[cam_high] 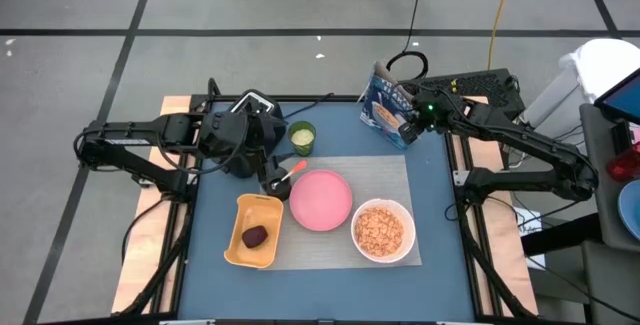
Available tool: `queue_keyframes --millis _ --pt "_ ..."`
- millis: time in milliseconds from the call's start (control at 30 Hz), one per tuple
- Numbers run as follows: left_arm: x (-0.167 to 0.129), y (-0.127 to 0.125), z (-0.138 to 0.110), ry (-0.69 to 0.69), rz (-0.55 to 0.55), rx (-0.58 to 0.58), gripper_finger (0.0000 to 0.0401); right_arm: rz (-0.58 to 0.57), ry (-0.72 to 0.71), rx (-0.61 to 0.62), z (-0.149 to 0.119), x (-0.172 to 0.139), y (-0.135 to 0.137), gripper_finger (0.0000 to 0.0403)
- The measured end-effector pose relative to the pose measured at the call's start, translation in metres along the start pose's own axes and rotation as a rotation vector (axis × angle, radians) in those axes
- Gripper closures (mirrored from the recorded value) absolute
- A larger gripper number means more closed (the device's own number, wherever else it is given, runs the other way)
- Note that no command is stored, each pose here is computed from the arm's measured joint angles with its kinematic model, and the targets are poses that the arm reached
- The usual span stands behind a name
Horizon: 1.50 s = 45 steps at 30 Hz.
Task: Arrange a breakfast setting
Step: Pour the cereal in the bowl
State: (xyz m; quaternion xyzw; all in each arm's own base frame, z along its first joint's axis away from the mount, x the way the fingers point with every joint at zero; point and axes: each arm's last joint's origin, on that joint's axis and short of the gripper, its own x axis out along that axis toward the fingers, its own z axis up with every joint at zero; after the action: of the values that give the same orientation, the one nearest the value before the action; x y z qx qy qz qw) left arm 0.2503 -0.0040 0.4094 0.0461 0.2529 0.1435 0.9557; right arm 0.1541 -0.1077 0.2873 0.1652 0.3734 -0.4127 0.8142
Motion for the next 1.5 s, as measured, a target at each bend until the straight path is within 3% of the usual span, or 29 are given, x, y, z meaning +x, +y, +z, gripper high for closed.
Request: queue_keyframes --millis 1133,1300,1500 --pt "0.0000 0.0000 0.0000 0.000 0.000 0.000 0.0029 0.000 -0.001 0.000 0.0000 0.0001 0.0000 0.0260" --pt "0.0000 0.0000 0.0000 0.000 0.000 0.000 0.0029 0.001 -0.003 0.005 0.0003 0.0001 0.0001 0.0235" --pt "-0.0001 0.0000 0.0000 0.000 0.000 0.000 0.0029 0.001 -0.003 0.005 0.0003 0.0001 0.0001 0.0167"
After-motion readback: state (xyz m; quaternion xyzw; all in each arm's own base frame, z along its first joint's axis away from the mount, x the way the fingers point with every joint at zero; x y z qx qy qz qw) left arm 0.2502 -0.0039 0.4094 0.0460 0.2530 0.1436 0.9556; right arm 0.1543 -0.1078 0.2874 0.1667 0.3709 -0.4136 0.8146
